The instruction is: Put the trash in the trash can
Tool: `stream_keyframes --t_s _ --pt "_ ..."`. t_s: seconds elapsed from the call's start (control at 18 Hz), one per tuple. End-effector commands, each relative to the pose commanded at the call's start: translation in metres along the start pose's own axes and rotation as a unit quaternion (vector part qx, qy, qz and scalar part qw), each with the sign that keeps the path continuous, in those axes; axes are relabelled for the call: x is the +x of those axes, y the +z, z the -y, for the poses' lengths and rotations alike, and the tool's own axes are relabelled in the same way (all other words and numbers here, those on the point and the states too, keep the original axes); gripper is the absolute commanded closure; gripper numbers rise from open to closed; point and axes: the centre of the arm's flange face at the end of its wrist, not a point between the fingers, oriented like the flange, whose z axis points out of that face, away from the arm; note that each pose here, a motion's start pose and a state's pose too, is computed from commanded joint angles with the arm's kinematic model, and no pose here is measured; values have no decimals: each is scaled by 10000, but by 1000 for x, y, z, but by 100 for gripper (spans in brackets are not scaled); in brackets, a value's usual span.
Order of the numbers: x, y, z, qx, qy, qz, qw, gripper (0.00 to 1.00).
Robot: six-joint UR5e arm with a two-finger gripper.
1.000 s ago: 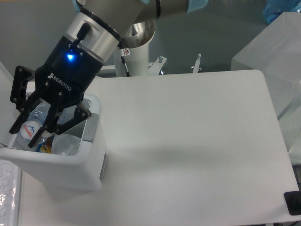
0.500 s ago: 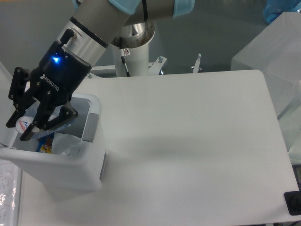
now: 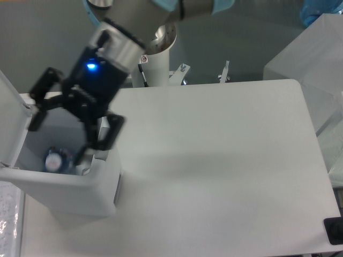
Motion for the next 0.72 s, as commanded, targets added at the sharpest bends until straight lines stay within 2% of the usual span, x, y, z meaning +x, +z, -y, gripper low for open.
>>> stream_keyframes --t_s 0.17,0.28,0.39,0.56,0.72 --pt "-46 -28 -20 -15 -217 362 9991 0" --pt "-83 -41 -51 -208 -311 677 9970 0" --pt "-106 -42 -89 -647 39 949 9934 0" --pt "-132 -42 -150 -1544 797 1201 9774 0" --pt "-146 -39 -186 -2324 1457 1241 9536 0"
